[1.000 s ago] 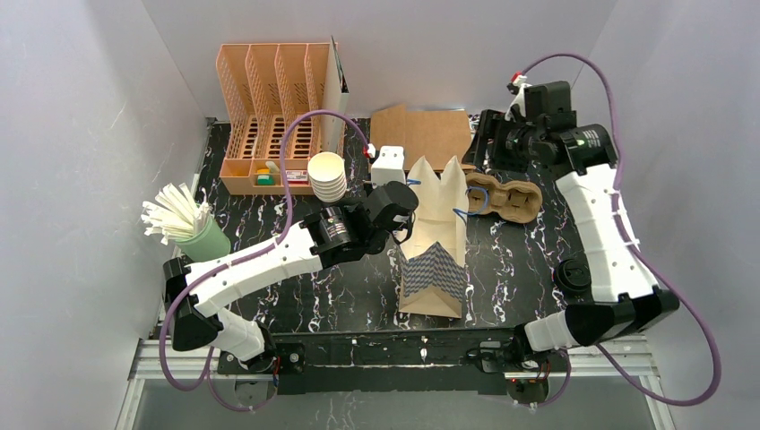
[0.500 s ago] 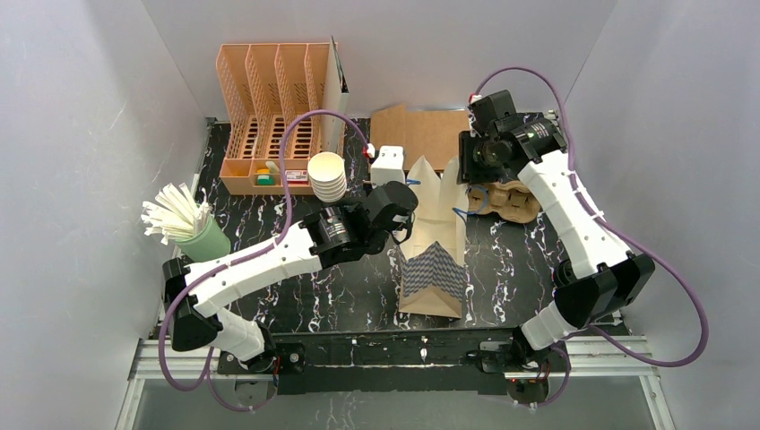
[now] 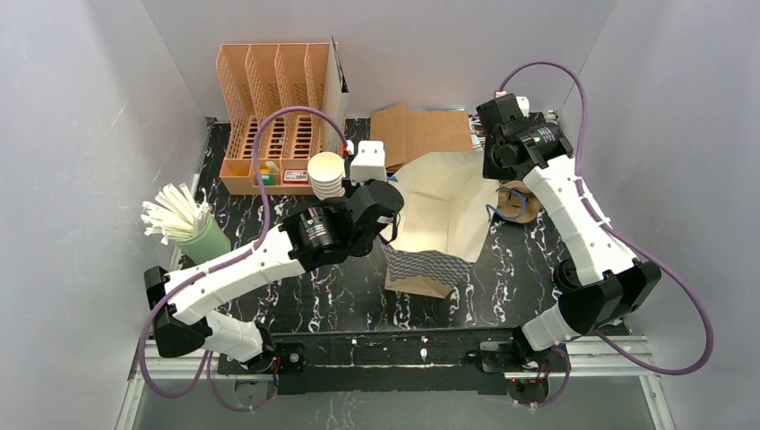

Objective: Pack the takeout coffee

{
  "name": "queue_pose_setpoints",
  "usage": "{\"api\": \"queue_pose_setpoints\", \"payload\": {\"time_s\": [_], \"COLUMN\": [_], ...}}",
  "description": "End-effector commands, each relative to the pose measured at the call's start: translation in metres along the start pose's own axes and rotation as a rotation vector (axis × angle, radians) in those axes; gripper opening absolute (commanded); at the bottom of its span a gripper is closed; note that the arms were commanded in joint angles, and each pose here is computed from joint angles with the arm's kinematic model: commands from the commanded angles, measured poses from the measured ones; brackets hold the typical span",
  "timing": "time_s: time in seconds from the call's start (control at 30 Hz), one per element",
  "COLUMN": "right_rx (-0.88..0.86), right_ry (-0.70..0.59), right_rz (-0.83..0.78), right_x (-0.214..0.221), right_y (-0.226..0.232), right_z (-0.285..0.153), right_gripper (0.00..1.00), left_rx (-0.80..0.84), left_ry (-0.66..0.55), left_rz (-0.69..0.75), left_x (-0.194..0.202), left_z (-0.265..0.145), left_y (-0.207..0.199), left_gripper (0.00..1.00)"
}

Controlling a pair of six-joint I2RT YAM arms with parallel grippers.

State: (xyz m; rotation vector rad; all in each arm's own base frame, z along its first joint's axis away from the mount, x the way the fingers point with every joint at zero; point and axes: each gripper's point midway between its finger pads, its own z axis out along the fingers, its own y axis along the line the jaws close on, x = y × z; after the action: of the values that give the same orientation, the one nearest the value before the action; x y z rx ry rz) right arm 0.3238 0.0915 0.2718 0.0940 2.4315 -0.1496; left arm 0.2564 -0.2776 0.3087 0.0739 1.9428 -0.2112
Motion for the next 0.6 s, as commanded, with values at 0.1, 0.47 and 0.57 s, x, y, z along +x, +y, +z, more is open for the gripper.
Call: {"api": "queue_pose_setpoints", "payload": {"time_s": [0.1, 0.47, 0.57], "right_rx": [0.232, -0.351, -0.451], "right_ry": [-0.102, -0.217, -0.237], "right_rz": [0.072, -0.066, -0.103], "right_x": [-0.014, -0.034, -0.041], "right_y": [-0.05, 0.029, 0.042], "right_z": [-0.015, -0.065, -0.083], "right_gripper": [0.01, 0.46, 0.51], "left_rx": [-0.192, 0.027, 0.051], "left_ry": [-0.117, -0.042, -0.042], "left_rz": [0.066, 0.096, 0.076], "left_x": [-0.039, -0.022, -0.023], "left_z": [-0.022, -0.011, -0.011], "left_y": [0.056, 0.007, 0.002], "left_gripper": [0.0, 0.0, 0.0]}}
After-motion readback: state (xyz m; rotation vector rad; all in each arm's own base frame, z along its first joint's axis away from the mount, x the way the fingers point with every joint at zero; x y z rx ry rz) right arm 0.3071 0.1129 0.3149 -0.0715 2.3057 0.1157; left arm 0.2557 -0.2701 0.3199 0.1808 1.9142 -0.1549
